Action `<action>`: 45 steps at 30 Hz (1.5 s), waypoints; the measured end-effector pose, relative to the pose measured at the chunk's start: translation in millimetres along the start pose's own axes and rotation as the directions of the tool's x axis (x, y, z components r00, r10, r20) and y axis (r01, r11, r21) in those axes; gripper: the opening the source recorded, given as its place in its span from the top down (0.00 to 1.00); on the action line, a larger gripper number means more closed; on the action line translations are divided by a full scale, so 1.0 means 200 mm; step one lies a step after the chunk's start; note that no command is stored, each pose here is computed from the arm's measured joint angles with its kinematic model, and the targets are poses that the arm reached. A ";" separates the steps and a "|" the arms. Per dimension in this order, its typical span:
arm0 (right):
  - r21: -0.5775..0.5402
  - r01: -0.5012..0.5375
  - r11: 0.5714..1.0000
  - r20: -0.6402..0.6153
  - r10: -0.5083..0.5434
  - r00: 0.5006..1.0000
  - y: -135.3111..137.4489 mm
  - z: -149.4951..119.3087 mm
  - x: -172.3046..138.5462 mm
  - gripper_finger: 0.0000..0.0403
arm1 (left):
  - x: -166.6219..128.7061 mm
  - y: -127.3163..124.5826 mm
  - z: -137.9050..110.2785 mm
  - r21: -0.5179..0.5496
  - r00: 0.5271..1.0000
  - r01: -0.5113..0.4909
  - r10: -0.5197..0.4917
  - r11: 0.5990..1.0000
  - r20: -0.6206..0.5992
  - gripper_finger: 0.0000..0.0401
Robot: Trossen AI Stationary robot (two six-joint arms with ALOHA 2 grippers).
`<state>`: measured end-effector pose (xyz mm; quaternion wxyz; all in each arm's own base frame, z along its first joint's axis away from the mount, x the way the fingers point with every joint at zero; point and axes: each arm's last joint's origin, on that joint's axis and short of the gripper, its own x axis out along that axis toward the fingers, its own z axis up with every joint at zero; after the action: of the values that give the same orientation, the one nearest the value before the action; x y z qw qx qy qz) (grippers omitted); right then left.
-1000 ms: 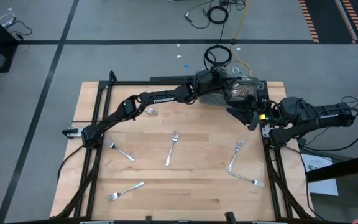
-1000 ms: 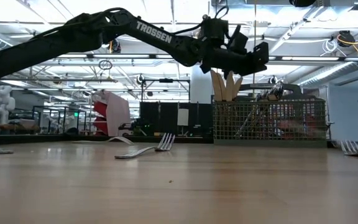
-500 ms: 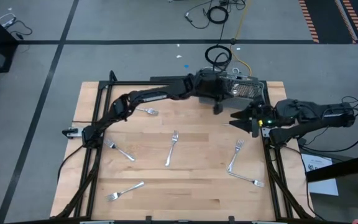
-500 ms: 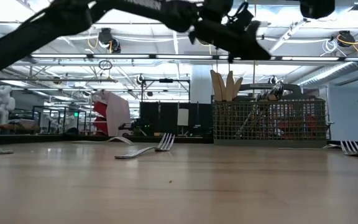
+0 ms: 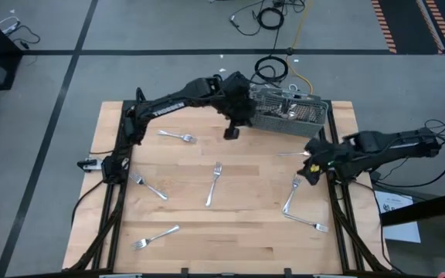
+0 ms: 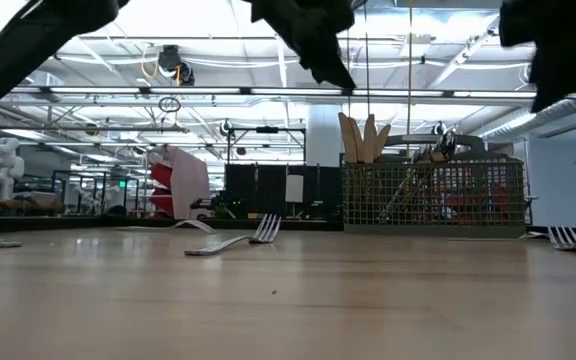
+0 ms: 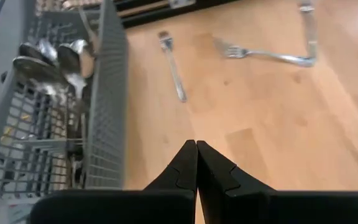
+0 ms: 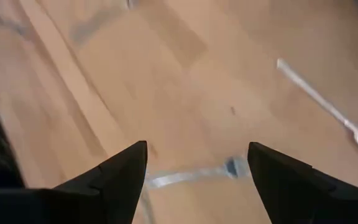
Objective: Sort silverware
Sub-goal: Put the silver spoon into the silverware basket
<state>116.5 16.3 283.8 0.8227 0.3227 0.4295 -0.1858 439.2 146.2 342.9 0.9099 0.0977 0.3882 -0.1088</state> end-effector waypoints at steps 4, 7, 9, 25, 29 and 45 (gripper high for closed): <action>-0.019 0.109 0.994 -0.101 -0.111 0.989 -0.04 -0.03 0.15 0.33 | -0.06 -0.03 0.00 -0.008 0.998 0.062 -0.062 0.998 0.009 0.99; -0.054 0.208 0.977 -0.155 -0.214 0.965 -0.08 -0.03 0.23 0.33 | -0.05 -0.04 -0.01 -0.021 0.995 0.097 -0.097 0.995 0.000 0.99; -0.090 0.260 0.961 -0.201 -0.273 0.941 -0.10 -0.01 0.28 0.33 | -0.05 -0.05 -0.02 -0.030 0.993 0.115 -0.116 0.993 -0.013 0.99; 0.495 0.397 0.773 -0.401 -0.202 0.893 0.00 -0.06 0.40 0.33 | -0.19 -0.10 -0.05 -0.118 0.973 0.220 -0.227 0.968 -0.049 0.99; 0.577 0.426 0.697 -0.379 -0.234 0.895 0.07 -0.12 0.44 0.33 | -0.20 -0.09 -0.05 -0.113 0.975 0.213 -0.219 0.970 -0.040 0.99; 0.615 0.560 0.555 -0.426 -0.363 0.829 0.20 -0.26 0.83 0.45 | -0.18 -0.08 0.04 -0.003 0.960 0.242 -0.239 0.970 0.149 0.99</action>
<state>202.8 76.7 140.1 0.4889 0.5127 0.4911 -0.5068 416.3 132.7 373.7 0.9172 0.0318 0.3300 -0.2211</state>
